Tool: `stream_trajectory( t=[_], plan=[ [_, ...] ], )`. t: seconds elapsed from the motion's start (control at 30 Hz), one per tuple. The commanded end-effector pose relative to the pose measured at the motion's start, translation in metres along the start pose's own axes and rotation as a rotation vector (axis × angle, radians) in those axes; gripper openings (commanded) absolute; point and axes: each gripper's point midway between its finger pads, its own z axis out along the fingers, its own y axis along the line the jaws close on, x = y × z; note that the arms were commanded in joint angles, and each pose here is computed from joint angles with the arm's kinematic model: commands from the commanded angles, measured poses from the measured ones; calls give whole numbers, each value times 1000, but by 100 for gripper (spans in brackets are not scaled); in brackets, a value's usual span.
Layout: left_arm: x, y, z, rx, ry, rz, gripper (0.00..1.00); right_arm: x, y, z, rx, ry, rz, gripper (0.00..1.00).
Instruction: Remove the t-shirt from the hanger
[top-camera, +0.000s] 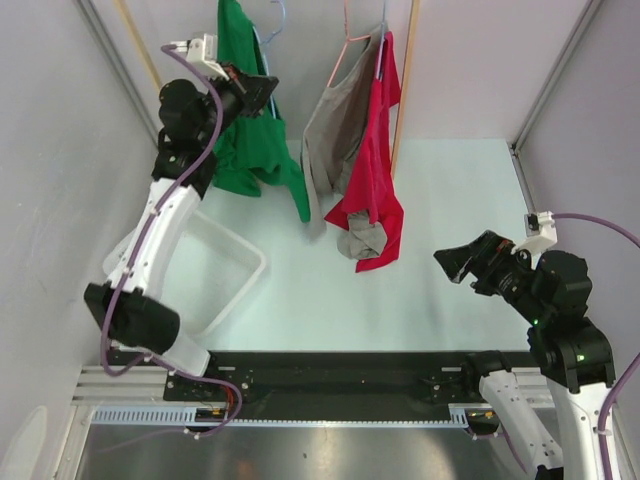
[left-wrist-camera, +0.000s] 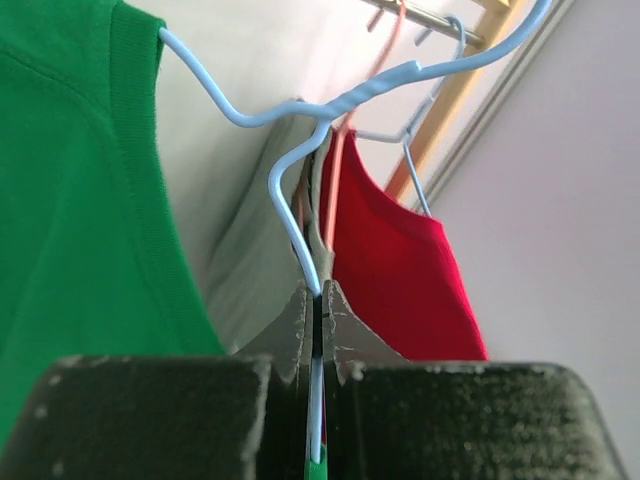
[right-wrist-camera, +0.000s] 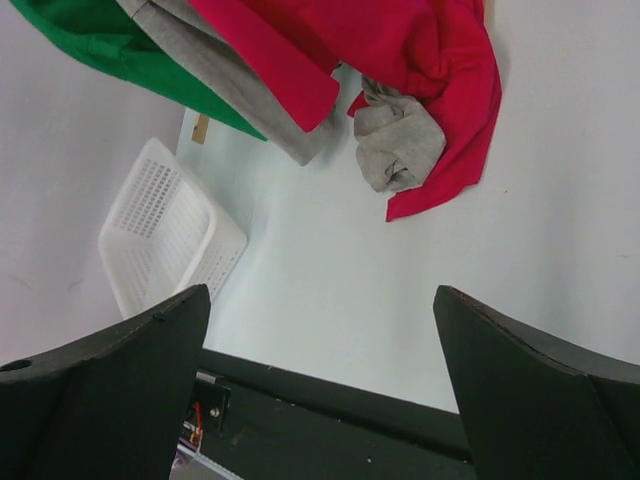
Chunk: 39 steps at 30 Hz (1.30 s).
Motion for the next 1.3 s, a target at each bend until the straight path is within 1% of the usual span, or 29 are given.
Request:
stream_trajectory(
  t=[0.0, 0.03, 0.07, 0.1, 0.13, 0.17, 0.2, 0.23, 0.27, 0.3, 0.33, 0.37, 0.43, 0.47, 0.53, 0.57, 0.63, 0.67, 0.7, 0.73, 0.77, 0.83, 0.87, 0.9, 0.97, 1.07, 1.13, 1.23, 1.27],
  plan=[
    [-27, -42, -61, 26, -18, -2, 0, 0, 14, 1, -78, 18, -35, 100],
    [-22, -46, -72, 27, 4, -21, 0, 4, 13, 4, -83, 32, -31, 100],
    [1, -42, -79, 21, 51, -64, 0, 6, 15, 6, -98, 47, -21, 100],
    [-5, -58, -98, 61, 40, -73, 0, 5, 17, 8, -114, 45, -18, 100],
    [2, -63, -106, 79, 52, -93, 0, 7, 19, 11, -126, 52, -11, 100],
    [28, -57, -114, 62, 104, -169, 0, 13, 20, 14, -148, 76, -2, 100],
    [29, -74, -130, 108, 100, -186, 0, 10, 26, 17, -175, 65, 12, 100],
    [33, -82, -135, 139, 94, -214, 0, 13, 32, 19, -207, 85, 16, 100],
    [56, -77, -142, 126, 133, -252, 0, 16, 32, 22, -218, 97, 26, 100],
    [66, -86, -147, 149, 150, -277, 0, 13, 39, 26, -244, 90, 32, 100],
    [63, -98, -156, 190, 130, -280, 0, 15, 44, 28, -265, 101, 34, 100],
    [82, -101, -160, 204, 169, -311, 0, 21, 49, 33, -277, 130, 30, 100],
    [97, -122, -169, 272, 218, -327, 0, 19, 61, 39, -293, 121, 23, 100],
    [106, -124, -172, 269, 239, -337, 0, 31, 76, 41, -341, 166, 1, 100],
    [114, -126, -177, 251, 239, -358, 0, 33, 86, 48, -334, 151, -22, 100],
    [114, -127, -178, 249, 228, -358, 0, 48, 106, 47, -398, 193, -56, 100],
    [110, -125, -178, 231, 200, -374, 0, 58, 120, 54, -407, 190, -105, 100],
    [105, -126, -179, 227, 180, -380, 0, 71, 140, 49, -470, 217, -139, 100],
    [101, -125, -179, 219, 160, -385, 0, 87, 150, 56, -475, 257, -176, 100],
    [95, -121, -179, 191, 128, -404, 0, 90, 153, 63, -447, 229, -219, 100],
    [88, -121, -180, 184, 103, -409, 0, 110, 169, 57, -493, 257, -262, 100],
    [78, -117, -179, 148, 66, -426, 0, 128, 180, 69, -480, 247, -346, 100],
    [78, -115, -179, 131, 69, -436, 0, 142, 189, 63, -505, 256, -379, 100],
    [78, -114, -179, 123, 70, -452, 0, 152, 186, 74, -461, 246, -411, 100],
    [71, -116, -180, 121, 55, -466, 0, 160, 194, 77, -477, 215, -442, 99],
    [68, -117, -183, 116, 51, -497, 0, 169, 193, 88, -423, 144, -471, 99],
    [65, -118, -186, 115, 42, -512, 0, 177, 196, 92, -421, 116, -471, 95],
    [58, -118, -189, 108, 14, -527, 0, 187, 190, 96, -387, 101, -485, 72],
    [54, -115, -190, 89, -6, -534, 0, 187, 191, 97, -387, 86, -467, 65]
  ],
)
